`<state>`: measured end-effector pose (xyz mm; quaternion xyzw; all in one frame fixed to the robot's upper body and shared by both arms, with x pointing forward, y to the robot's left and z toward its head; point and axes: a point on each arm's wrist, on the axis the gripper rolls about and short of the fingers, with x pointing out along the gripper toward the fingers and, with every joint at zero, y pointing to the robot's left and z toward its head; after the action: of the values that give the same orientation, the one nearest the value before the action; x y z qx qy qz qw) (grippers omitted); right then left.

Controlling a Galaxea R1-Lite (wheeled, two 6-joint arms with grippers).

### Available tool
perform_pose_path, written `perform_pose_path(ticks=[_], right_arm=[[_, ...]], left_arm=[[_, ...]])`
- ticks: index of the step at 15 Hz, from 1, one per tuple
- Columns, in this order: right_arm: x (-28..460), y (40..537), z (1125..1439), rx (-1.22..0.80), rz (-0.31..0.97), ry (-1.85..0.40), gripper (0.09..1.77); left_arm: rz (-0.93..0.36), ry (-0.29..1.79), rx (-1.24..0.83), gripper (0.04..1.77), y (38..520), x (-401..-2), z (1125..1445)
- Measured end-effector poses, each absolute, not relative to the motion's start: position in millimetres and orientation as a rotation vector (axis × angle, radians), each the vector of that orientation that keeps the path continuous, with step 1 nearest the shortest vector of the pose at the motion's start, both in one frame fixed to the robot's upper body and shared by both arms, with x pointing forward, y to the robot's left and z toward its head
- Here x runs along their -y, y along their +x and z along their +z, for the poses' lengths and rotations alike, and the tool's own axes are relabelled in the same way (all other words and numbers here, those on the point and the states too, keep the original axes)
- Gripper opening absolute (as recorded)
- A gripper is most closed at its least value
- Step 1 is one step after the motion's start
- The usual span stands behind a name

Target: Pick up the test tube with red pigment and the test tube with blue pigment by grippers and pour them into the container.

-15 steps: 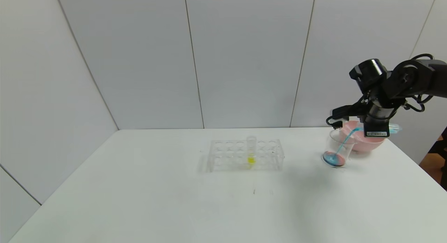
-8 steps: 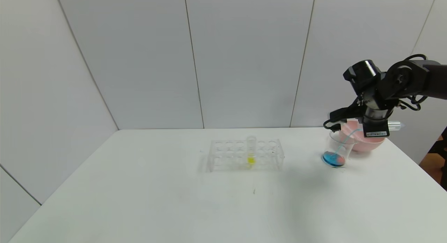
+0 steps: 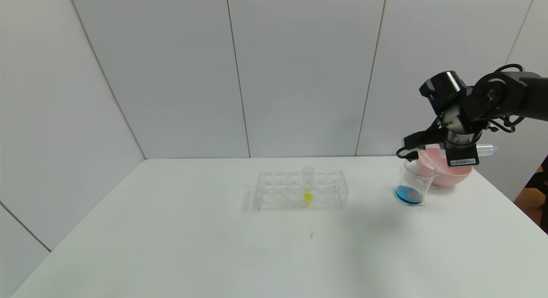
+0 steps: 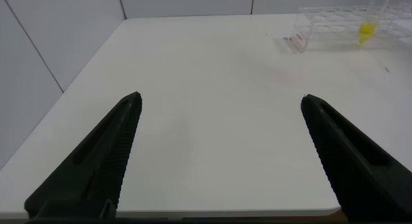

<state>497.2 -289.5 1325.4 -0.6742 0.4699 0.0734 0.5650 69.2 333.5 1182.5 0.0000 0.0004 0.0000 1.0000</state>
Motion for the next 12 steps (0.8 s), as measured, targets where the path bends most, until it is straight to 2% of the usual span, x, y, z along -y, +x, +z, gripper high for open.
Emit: perform_pose_path(ticks=[9,12], right_arm=[[289.0,499.1,1331.9,-1.036,0.15,-1.537,0.49],[299.1,504.6,1334.2,-0.906,0.233,-1.375,0.49]], left_arm=[[0.0,0.0,-0.001,1.76,69.2,-333.5,1182.5],[0.0,0.0,-0.001,1.76,69.2,-333.5,1182.5]])
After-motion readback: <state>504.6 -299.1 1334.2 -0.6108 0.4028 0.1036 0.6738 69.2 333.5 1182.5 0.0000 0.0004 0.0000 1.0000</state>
